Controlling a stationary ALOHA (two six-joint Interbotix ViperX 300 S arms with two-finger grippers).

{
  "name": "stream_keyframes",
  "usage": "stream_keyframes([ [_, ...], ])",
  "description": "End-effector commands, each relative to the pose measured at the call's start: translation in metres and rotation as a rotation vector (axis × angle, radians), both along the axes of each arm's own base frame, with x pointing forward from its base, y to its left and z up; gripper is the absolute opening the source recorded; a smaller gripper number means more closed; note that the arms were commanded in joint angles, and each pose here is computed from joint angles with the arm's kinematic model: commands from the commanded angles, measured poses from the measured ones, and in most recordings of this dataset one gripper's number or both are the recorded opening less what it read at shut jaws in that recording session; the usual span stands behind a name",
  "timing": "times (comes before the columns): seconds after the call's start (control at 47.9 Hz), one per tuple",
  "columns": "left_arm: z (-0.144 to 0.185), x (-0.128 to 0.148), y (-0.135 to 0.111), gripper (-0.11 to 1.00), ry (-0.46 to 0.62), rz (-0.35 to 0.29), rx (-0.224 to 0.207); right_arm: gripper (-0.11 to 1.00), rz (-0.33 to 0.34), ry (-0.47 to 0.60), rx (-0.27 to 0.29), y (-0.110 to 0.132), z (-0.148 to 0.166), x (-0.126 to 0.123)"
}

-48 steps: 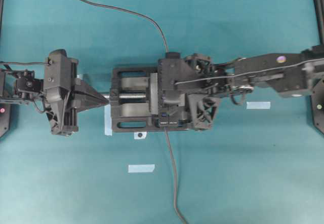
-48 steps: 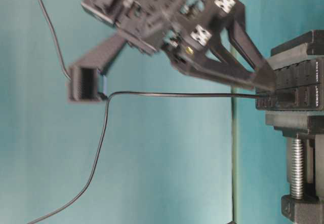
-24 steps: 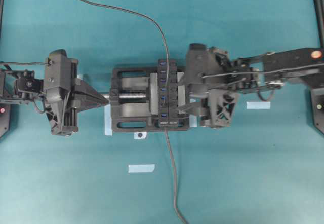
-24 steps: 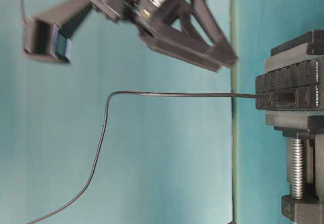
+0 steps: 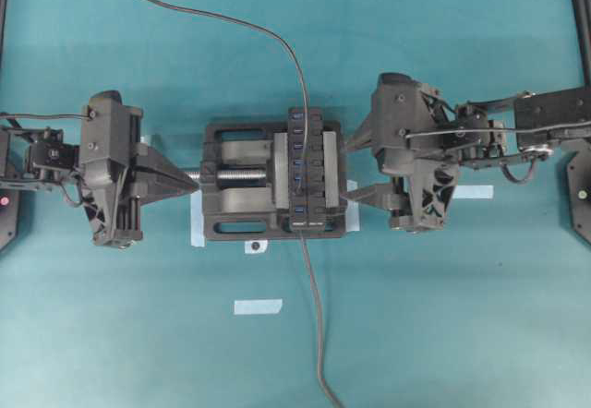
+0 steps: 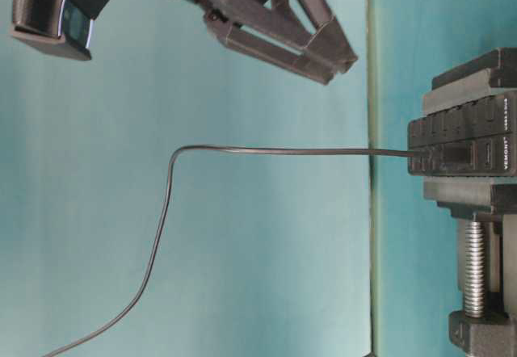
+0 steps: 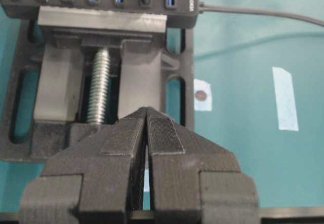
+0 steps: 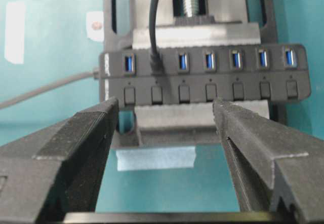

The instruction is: Insert the USB into the second port from the front of the fixed hub.

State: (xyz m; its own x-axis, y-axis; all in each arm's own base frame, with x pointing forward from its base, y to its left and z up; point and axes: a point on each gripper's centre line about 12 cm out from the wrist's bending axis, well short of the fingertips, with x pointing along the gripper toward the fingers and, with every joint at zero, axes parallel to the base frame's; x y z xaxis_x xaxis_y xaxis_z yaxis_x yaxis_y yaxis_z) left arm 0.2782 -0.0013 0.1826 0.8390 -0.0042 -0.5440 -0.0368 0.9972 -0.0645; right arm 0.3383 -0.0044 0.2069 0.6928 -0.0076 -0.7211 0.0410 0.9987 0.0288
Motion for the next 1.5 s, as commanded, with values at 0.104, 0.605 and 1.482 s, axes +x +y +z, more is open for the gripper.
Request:
stream_keyframes([
  [0.104,0.012,0.0063,-0.0009,0.0,-0.043,-0.002,-0.002,0.82,-0.002,-0.052,0.006,0.0015,0.0107,0.0012],
  [0.605,0.0121,0.0068,-0.0014,0.0,-0.043,-0.005,0.0,0.82,-0.001,-0.069,0.008,0.0026,0.0085,0.0006],
  [1.482,0.0117,0.0068,-0.0022,0.0,-0.041,-0.006,-0.003,0.82,-0.005,-0.061,0.015,0.0028,0.0058,0.0004],
])
